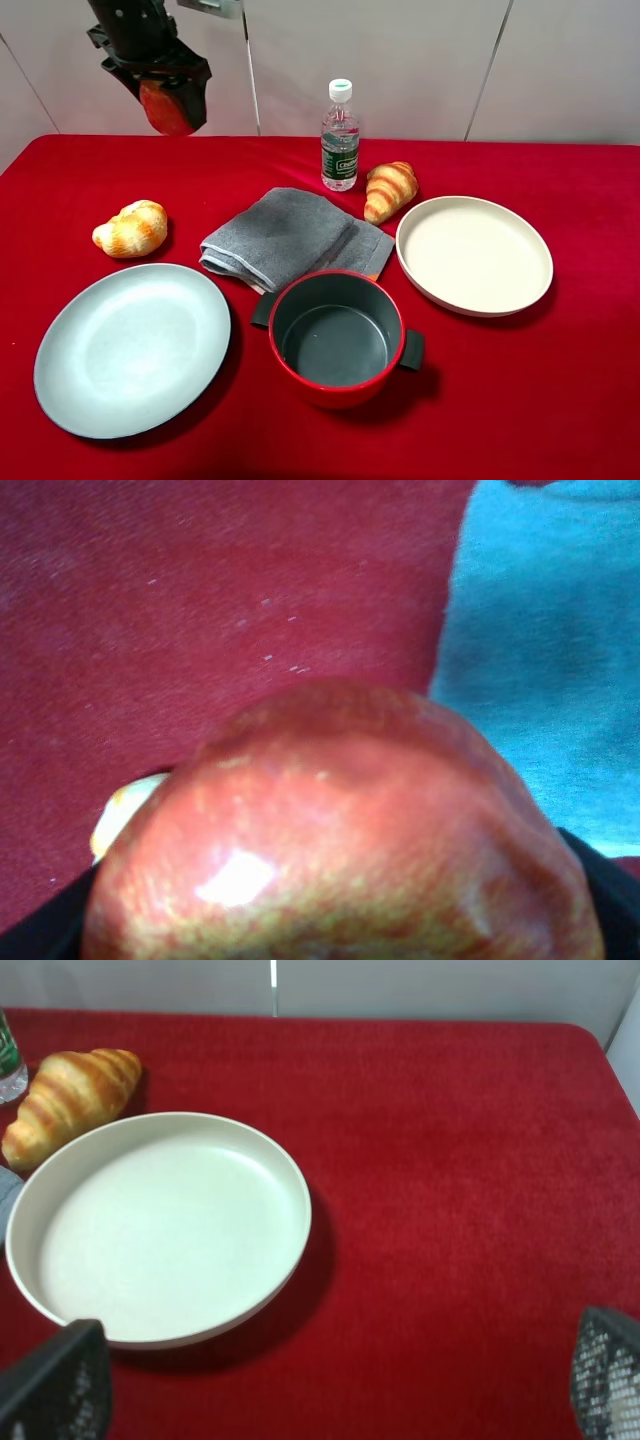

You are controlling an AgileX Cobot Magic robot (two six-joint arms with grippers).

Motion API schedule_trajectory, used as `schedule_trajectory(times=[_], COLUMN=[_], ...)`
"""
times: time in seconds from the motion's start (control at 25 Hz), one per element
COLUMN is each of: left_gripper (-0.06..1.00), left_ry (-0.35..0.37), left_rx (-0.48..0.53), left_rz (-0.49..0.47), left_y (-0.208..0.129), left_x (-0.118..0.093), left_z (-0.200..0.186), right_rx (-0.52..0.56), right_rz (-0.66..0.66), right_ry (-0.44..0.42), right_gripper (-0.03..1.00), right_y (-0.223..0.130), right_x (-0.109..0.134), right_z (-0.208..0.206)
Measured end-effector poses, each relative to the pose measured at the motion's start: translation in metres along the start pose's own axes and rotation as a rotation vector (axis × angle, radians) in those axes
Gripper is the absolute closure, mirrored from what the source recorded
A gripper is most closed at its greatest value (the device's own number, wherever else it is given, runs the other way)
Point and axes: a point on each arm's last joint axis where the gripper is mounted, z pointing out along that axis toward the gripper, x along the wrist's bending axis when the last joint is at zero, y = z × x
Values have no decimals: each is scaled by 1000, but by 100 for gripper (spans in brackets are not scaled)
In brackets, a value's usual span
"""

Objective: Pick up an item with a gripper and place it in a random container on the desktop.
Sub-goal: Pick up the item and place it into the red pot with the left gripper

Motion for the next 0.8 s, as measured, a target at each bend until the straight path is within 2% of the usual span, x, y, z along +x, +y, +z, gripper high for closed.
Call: schedule_trajectory(times=[0.8], left_gripper=[24], left_ry=[-37], left_rx=[-46], left_rz=[82], left_y=[13], left_x=[-100], left_z=[-19], right_rx=[0], right_rz=[0], right_ry=[0], right_gripper=[27], right_y=[0], right_x=[0], right_z=[0])
